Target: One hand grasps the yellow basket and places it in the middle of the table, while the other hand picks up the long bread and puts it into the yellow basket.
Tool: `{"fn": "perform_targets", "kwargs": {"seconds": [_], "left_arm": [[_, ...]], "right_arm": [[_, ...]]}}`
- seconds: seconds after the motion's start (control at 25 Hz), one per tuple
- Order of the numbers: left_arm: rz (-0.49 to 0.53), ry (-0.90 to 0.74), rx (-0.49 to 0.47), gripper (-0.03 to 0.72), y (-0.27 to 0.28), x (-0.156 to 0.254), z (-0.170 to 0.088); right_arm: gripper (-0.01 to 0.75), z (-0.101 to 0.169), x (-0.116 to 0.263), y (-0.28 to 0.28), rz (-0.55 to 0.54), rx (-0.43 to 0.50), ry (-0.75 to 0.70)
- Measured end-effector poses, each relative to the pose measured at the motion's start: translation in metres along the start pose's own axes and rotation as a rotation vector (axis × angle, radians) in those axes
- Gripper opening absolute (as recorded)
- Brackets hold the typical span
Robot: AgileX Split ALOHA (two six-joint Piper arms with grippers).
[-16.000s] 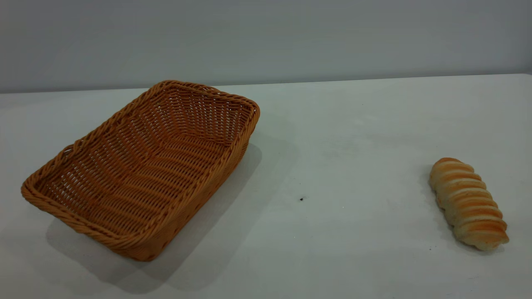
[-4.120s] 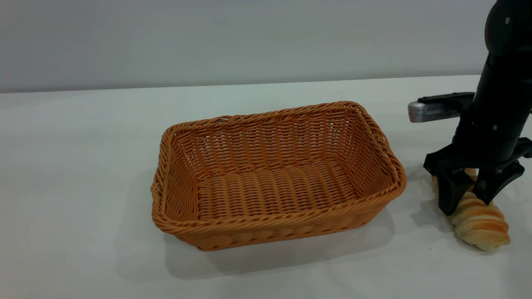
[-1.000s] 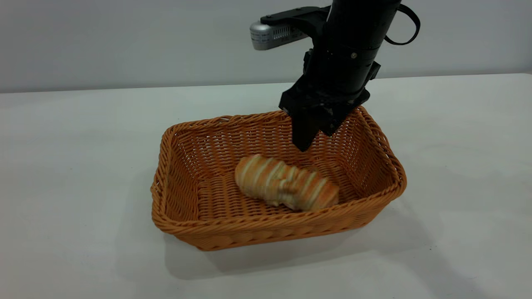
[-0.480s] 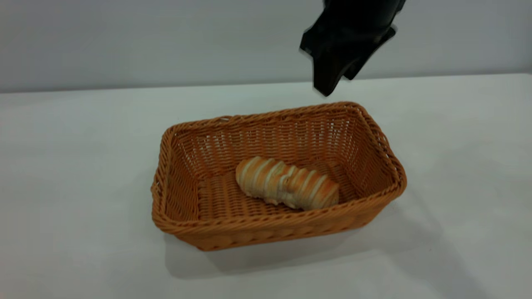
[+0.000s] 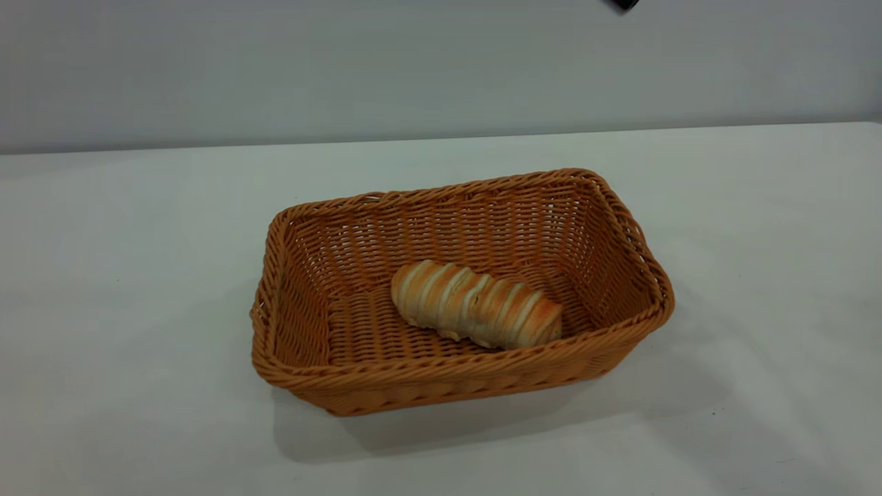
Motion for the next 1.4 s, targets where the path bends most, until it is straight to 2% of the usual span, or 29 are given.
{"fn": "perform_targets", "kwargs": {"seconds": [0.24,0.6,0.96,1.2,1.4], "left_arm": [[-0.014,0.017,0.028,0.536,0.001,0.017,-0.006],[0.035,0.023,0.076,0.536,-0.014,0.049,-0.020],[0.083,0.033,0.136,0.536,-0.024,0.062,-0.033],[0.142,0.024,0.192,0.536,-0.034,0.077,-0.046],[0.109,0.029,0.202,0.536,-0.034,0.080,-0.048]], "right_arm": [[0.416,0.002,0.013,0.059,-0.024,0.004,-0.006],[0.414,0.006,0.044,0.156,-0.143,0.014,-0.038],[0.414,0.010,0.081,0.249,-0.404,0.028,-0.064],[0.414,0.015,0.130,0.272,-0.478,0.028,-0.081],[0.414,0.020,0.183,0.261,-0.478,0.021,-0.112]]}}
Point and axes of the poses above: a point on each arm's last joint axis where the gripper is mounted, y pointing back along that axis away from the gripper, z along the wrist's bending axis when the last joint is at zero, x = y × z, the point moved 6 cm from there along -y, pointing out along that axis toward the gripper, and after that the axes turned 6 degrees about -y, right-handed, at the moved point
